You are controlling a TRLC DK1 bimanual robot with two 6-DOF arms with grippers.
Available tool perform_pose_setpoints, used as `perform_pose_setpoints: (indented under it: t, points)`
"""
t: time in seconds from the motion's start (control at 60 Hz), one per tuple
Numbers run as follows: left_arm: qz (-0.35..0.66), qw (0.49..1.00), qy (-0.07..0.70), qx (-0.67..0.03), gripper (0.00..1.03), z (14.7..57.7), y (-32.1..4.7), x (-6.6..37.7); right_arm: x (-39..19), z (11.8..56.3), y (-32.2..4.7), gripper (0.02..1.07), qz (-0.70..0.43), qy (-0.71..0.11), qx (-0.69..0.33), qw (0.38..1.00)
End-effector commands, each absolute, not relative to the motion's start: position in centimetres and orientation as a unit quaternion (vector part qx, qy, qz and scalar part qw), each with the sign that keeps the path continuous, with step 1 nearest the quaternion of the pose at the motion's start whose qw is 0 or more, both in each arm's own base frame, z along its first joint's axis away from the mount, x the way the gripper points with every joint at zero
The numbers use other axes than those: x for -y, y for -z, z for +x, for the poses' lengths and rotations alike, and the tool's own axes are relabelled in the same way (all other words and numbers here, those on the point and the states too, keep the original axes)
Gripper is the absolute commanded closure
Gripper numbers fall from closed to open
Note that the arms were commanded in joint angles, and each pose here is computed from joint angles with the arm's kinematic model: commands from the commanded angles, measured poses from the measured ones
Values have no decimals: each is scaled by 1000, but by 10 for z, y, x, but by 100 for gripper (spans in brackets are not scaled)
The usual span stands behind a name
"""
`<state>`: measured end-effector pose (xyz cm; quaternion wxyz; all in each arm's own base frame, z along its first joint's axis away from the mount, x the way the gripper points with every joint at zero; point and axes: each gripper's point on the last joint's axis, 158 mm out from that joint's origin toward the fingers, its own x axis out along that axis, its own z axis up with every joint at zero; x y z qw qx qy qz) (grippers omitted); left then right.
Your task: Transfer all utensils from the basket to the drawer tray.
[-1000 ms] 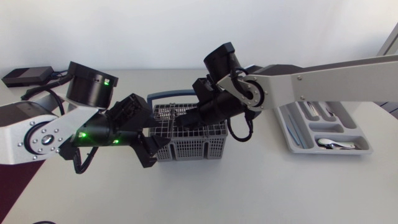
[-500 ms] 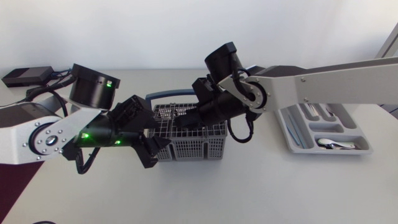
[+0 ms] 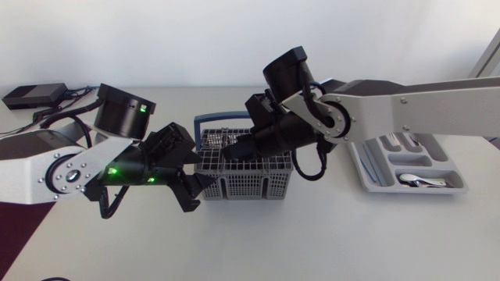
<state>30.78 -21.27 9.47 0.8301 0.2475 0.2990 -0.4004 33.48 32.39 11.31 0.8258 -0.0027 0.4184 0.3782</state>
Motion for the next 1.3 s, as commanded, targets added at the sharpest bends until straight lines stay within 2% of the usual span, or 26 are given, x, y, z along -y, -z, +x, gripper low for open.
perform_pose_setpoints:
  t: [0.0,0.2,0.967,1.15,1.283]
  points:
    - [251,821,408,-311,32,301,-80,212,-313,333,-117,101,-18,-369,-410,834]
    - [252,819,409,-314,32,301,-77,212,-308,330,-137,101,-11,-377,-398,836]
    - [254,816,415,-313,32,295,-79,217,-256,304,-245,101,155,-467,-377,785]
    - [254,818,413,-311,32,294,-83,215,-215,312,-258,101,170,-433,-363,807]
    - [253,819,411,-310,32,292,-84,213,-169,317,-248,101,151,-375,-361,841]
